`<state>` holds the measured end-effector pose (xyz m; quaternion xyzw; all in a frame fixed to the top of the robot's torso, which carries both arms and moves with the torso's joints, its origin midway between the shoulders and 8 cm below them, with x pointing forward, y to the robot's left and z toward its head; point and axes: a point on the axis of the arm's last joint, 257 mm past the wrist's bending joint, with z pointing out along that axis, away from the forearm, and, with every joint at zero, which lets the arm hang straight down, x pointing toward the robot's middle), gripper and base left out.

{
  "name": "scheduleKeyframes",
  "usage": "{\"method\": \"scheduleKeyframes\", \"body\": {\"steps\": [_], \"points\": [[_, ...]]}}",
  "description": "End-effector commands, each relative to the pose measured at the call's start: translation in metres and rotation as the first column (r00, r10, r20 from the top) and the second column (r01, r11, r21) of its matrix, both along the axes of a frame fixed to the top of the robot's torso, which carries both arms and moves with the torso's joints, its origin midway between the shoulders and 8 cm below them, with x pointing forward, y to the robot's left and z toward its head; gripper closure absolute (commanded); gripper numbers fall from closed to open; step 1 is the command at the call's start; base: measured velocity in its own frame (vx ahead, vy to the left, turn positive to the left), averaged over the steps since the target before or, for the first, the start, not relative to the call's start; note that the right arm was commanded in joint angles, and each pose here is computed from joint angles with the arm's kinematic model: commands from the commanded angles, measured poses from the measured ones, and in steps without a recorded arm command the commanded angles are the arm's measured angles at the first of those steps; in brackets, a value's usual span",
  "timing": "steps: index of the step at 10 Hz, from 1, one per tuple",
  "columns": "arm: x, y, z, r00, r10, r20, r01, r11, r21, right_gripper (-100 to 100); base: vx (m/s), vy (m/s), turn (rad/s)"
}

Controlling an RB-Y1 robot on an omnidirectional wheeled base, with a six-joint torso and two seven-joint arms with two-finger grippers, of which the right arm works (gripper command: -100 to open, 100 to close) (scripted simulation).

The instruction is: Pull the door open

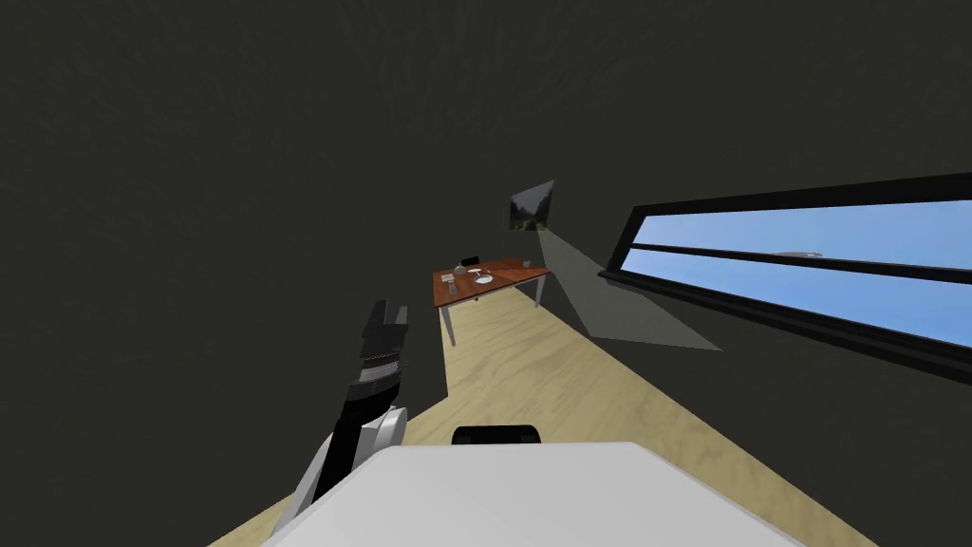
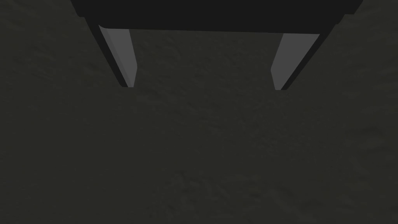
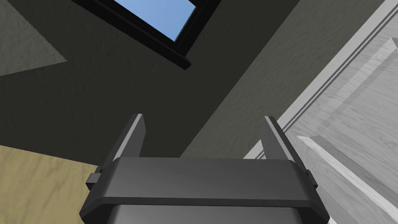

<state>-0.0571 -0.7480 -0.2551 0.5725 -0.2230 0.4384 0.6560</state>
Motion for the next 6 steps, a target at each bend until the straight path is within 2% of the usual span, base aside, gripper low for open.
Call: {"method": "scheduleKeyframes", "body": {"steps": [1,3,6], "points": [[-0.007,0.001,-0.006,0.9994,-0.017,0.032,0.016,1.0,0.018,-100,-0.014,-0.028,-0.363],[-0.015,0.003,-0.015,0.9968,-0.038,0.069,0.036,0.999,0.039,-100,-0.011,-0.021,-0.307],[-0.024,0.005,-0.025,0.9918,-0.062,0.112,0.056,0.996,0.064,-100,-0.012,-0.029,-0.235]]}}
